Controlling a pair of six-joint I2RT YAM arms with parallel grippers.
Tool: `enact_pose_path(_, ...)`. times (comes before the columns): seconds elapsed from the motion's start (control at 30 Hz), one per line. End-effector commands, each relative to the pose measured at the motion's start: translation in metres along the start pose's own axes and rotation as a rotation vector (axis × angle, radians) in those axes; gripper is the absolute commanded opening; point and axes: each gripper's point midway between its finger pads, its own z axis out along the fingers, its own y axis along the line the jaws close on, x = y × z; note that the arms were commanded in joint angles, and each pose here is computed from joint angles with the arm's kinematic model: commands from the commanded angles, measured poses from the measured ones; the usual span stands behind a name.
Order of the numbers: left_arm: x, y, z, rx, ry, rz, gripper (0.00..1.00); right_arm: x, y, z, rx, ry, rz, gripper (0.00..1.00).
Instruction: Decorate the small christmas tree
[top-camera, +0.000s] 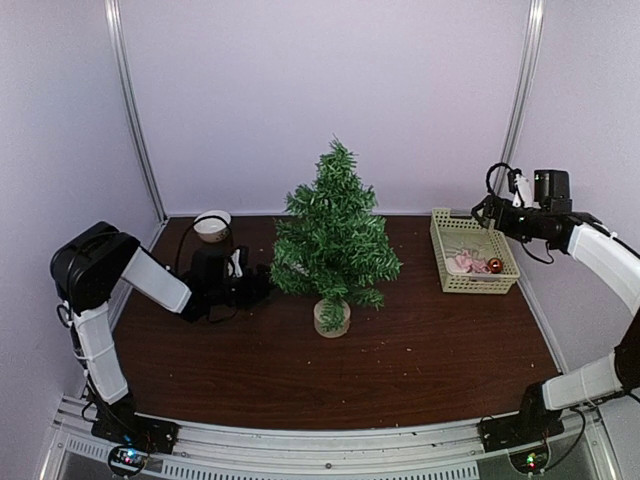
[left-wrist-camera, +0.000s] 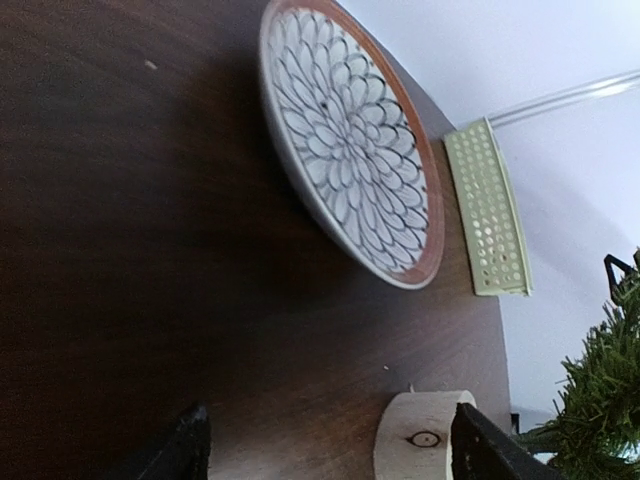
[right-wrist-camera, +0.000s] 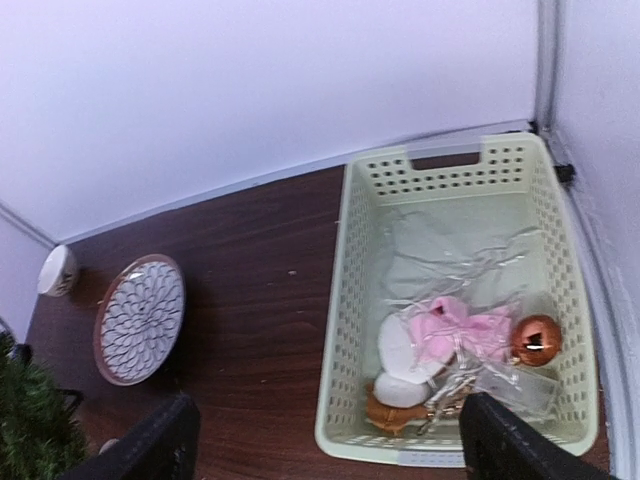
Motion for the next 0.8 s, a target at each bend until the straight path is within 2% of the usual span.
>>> enact_pose_path(0.0, -0.029, 0.01, -0.031, -0.165, -0.071, 0.111, 0.83, -0.008, -0.048, 0.012, 0.25, 0.05, 0.026, 0.87)
enact_pose_path(0.13, -0.047, 0.007, -0.06, -0.321, -0.099, 0.221, 0.83, -0.017, -0.068, 0.037, 0.346, 0.078, 0.044, 0.78)
enact_pose_path(0.27, -0.068, -0.007, -0.088, -0.4, -0.165, 0.312, 0.84, -0.014, -0.084, 0.065, 0.398, 0.126, 0.065, 0.72)
enact_pose_path(0.47, -0.084, -0.025, -0.117, -0.428, -0.245, 0.374, 0.84, 0.003, -0.109, 0.104, 0.471, 0.183, 0.1, 0.64)
enact_pose_path(0.77, -0.078, -0.021, -0.128, -0.444, -0.256, 0.378, 0.85, 0.034, -0.138, 0.16, 0.532, 0.222, 0.133, 0.58)
